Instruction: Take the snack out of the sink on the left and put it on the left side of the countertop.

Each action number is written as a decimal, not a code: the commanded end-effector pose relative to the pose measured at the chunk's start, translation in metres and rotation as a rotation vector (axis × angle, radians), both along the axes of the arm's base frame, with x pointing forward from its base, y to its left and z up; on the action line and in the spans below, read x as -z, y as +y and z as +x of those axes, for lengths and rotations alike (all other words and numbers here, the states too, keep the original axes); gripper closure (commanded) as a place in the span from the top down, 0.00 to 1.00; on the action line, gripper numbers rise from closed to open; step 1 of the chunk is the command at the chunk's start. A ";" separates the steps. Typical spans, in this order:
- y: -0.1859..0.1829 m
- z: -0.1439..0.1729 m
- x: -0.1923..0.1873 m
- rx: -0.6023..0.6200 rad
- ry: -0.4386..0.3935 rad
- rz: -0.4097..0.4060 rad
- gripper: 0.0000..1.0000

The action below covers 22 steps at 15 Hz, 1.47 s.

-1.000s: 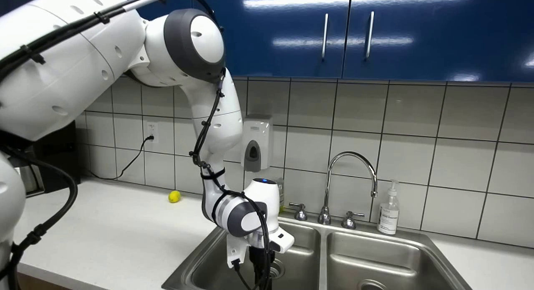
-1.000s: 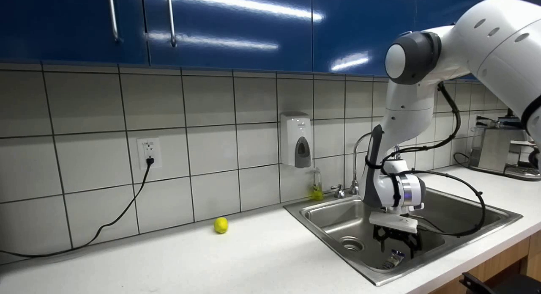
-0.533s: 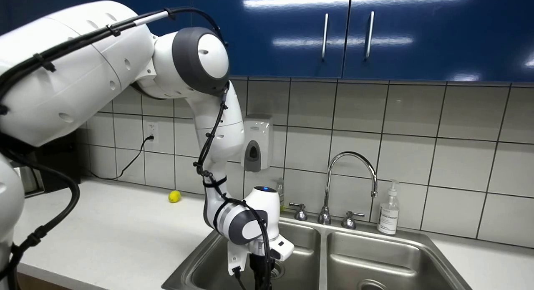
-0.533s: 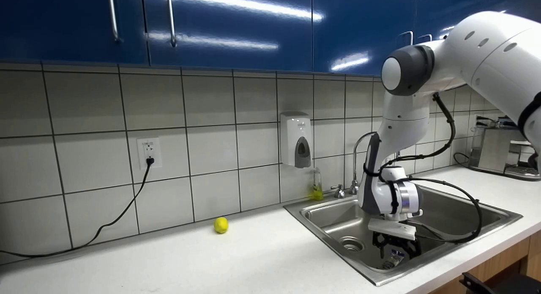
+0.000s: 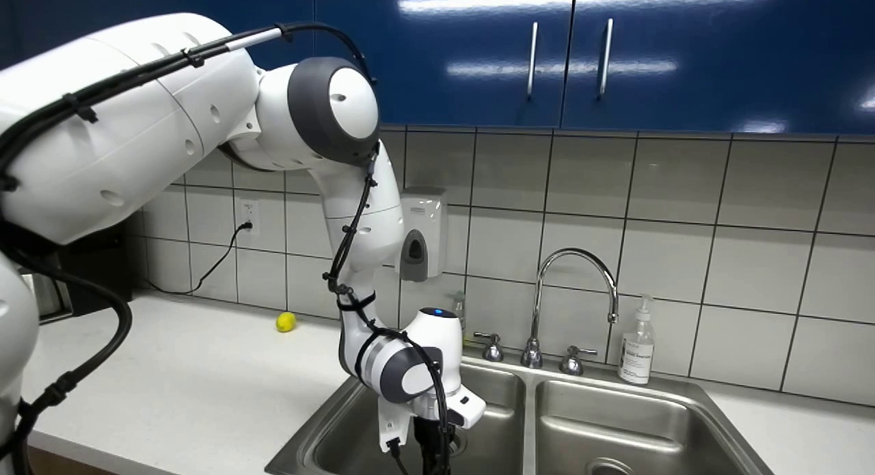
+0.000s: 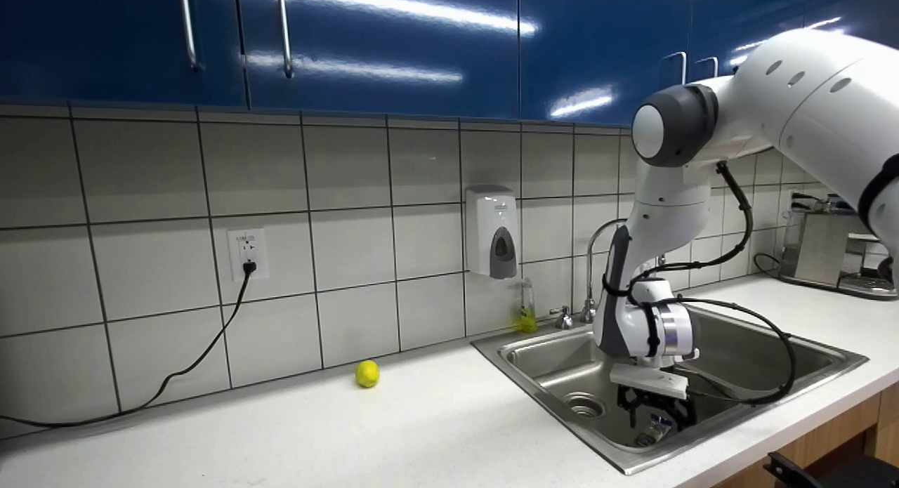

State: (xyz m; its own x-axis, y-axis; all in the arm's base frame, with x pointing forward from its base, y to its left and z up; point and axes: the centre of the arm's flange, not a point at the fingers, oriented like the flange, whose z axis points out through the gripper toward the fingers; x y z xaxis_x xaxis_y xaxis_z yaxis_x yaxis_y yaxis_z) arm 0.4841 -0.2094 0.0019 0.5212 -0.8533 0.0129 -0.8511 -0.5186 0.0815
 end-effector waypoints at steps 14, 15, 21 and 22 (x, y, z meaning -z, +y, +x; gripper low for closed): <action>-0.015 0.013 0.017 0.005 -0.025 0.008 0.18; -0.015 0.013 0.018 0.007 -0.024 0.010 0.11; -0.013 0.016 0.009 0.003 -0.034 0.001 0.09; -0.012 0.018 0.002 0.000 -0.040 -0.007 0.09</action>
